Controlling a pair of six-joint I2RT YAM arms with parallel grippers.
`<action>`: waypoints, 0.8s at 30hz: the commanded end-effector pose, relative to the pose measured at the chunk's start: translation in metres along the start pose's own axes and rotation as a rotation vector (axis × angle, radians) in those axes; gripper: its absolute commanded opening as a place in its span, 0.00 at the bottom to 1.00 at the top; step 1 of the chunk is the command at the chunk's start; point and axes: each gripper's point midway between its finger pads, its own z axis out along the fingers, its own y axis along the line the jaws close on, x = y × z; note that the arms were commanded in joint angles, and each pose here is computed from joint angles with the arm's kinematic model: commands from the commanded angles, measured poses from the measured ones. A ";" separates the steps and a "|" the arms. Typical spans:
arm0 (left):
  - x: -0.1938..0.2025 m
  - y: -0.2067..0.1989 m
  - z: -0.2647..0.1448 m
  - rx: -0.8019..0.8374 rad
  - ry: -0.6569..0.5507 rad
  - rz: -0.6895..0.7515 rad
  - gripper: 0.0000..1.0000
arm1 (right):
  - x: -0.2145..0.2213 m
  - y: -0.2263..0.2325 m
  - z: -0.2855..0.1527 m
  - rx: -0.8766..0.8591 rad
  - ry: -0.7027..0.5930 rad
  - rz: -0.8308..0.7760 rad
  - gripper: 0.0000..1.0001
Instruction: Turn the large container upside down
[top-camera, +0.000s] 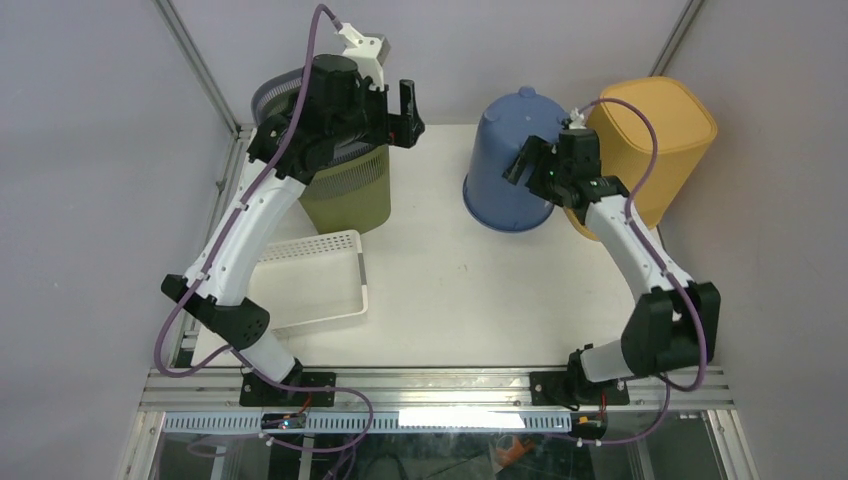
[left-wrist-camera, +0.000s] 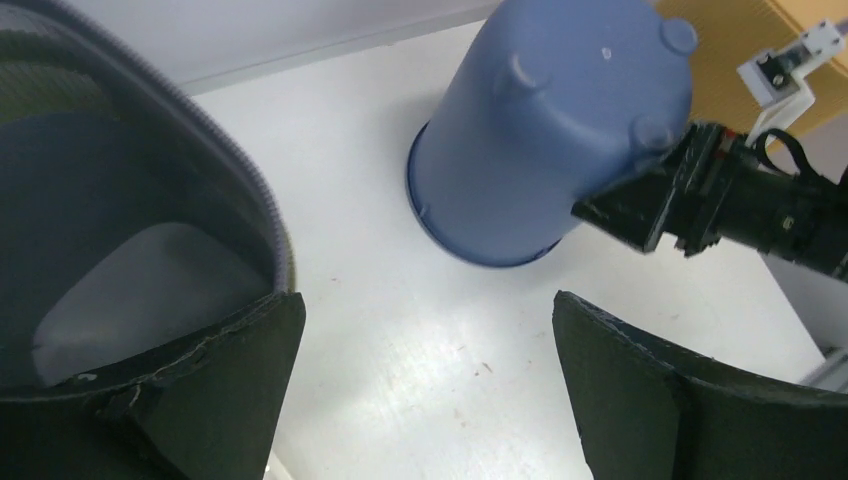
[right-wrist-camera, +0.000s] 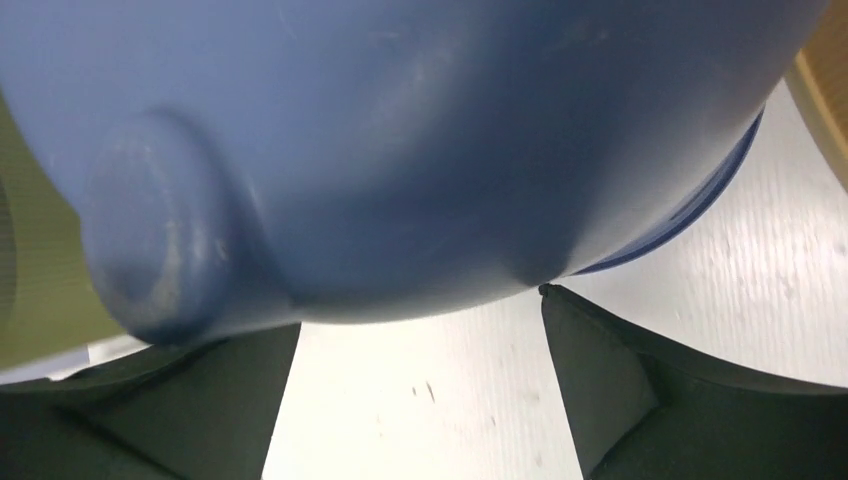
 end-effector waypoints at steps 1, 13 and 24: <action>-0.027 0.020 -0.047 -0.110 -0.094 0.037 0.99 | -0.083 0.048 0.012 -0.091 -0.228 0.010 0.94; 0.013 0.087 -0.031 -0.389 0.079 0.163 0.99 | -0.047 0.051 -0.059 -0.143 -0.258 -0.047 0.95; 0.032 0.105 0.003 -0.407 0.160 0.164 0.65 | 0.004 0.007 -0.123 -0.055 -0.226 -0.052 0.96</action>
